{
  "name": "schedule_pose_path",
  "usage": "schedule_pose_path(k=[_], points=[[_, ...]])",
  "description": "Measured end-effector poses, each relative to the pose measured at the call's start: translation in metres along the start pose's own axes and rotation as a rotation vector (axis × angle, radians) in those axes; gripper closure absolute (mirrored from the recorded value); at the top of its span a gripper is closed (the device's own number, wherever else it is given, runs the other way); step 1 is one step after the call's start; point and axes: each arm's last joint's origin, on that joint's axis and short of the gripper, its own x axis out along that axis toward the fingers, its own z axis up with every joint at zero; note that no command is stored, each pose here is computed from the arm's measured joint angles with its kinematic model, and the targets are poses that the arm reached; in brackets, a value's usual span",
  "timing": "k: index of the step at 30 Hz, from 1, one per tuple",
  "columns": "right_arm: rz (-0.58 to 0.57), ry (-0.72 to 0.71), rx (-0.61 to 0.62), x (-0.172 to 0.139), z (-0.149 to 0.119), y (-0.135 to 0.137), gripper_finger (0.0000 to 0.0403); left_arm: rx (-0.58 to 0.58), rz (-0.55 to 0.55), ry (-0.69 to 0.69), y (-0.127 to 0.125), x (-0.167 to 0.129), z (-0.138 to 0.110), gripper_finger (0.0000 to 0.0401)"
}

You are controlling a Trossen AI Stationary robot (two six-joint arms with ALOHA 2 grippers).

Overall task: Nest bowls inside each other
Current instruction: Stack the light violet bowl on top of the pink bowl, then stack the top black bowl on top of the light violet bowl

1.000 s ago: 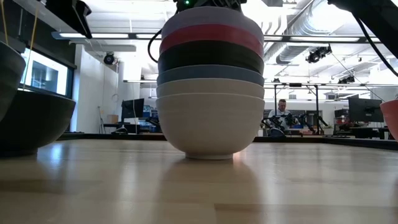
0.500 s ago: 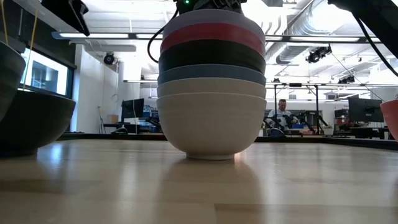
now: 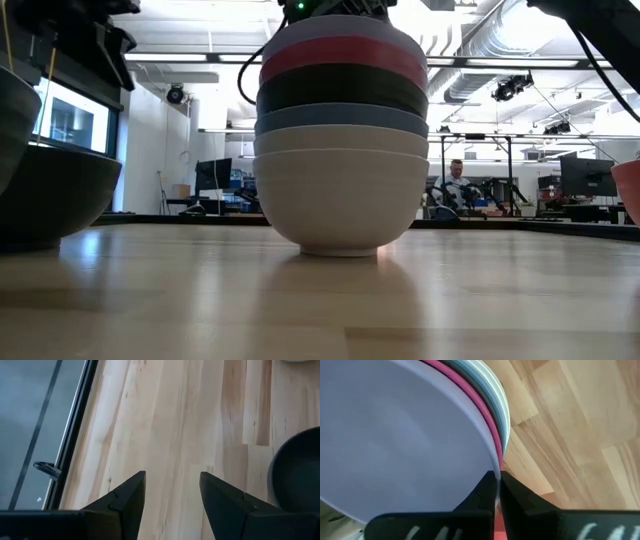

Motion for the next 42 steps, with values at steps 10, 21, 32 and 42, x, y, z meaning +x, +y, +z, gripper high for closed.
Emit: schedule_pose_path(k=[10, 21, 32, 42], points=[[0.007, -0.007, -0.037, -0.002, -0.001, 0.002, 0.036, -0.003, 0.008, -0.024, 0.001, 0.0, 0.003, 0.0224], [0.018, -0.107, -0.132, -0.026, -0.002, 0.009, 0.0313, -0.006, 0.015, -0.054, 0.002, 0.003, 0.009, 0.0224], [-0.021, -0.274, -0.425, -0.062, -0.01, 0.019, 0.0312, -0.029, -0.086, -0.038, 0.0, 0.009, 0.012, 0.0224], [-0.125, -0.413, -0.8, -0.095, -0.034, 0.017, 0.0313, -0.186, -0.225, 0.208, -0.007, 0.019, 0.002, 0.0224]])
